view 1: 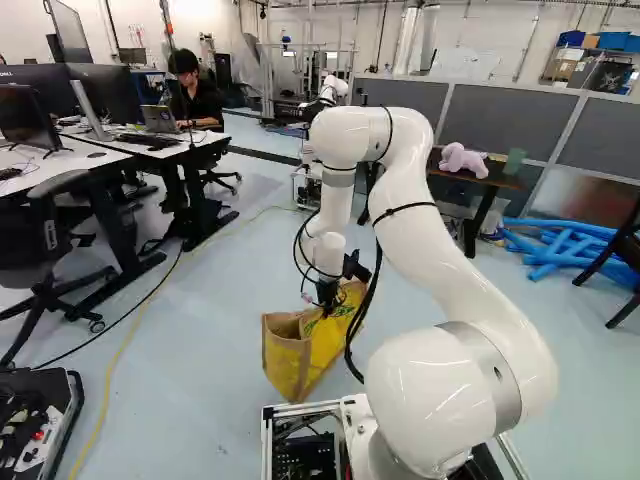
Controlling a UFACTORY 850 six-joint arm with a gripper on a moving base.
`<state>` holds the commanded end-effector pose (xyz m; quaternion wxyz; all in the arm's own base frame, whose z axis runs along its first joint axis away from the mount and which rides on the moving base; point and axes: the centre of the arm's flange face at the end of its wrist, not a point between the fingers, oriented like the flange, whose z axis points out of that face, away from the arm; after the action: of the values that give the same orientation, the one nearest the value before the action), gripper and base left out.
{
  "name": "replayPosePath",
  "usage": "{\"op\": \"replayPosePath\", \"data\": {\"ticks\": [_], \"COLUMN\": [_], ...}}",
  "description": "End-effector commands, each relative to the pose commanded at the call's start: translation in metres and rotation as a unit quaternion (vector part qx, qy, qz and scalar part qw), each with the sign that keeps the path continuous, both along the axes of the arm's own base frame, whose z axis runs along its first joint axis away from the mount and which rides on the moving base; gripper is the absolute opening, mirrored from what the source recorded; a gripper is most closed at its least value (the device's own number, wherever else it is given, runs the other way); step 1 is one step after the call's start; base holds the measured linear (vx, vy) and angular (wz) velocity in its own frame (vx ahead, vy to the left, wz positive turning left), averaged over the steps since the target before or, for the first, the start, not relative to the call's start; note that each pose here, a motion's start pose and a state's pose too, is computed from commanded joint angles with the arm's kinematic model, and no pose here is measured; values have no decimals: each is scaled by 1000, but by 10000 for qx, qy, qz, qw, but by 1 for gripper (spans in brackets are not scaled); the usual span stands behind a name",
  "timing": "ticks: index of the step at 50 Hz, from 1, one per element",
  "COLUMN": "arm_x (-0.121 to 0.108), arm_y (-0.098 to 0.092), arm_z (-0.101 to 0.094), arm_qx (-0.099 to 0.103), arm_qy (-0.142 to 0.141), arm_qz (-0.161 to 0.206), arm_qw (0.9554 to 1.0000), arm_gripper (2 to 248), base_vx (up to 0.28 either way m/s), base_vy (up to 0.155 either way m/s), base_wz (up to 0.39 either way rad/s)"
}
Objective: Pick up the bag on the ground and place it on the table
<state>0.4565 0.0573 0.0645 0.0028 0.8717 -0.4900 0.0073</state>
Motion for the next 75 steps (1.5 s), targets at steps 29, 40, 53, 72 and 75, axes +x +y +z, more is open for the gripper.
{"op": "replayPosePath", "data": {"ticks": [29,40,53,72,75], "arm_x": [-40,-56,-75,-85,-87], "arm_y": [-14,-19,-24,-26,-26], "arm_z": [43,59,79,107,111], "arm_qx": [-6,-7,-4,16,22], "arm_qy": [55,59,34,-152,-182], "arm_qz": [-100,-144,-192,-198,-198], "arm_qw": [9999,9999,9998,9997,9996], "arm_gripper": [22,22,22,22,22], "base_vx": [0,0,0,0,0], "base_vy": [0,0,0,0,0], "base_wz": [0,0,0,0,0]}}
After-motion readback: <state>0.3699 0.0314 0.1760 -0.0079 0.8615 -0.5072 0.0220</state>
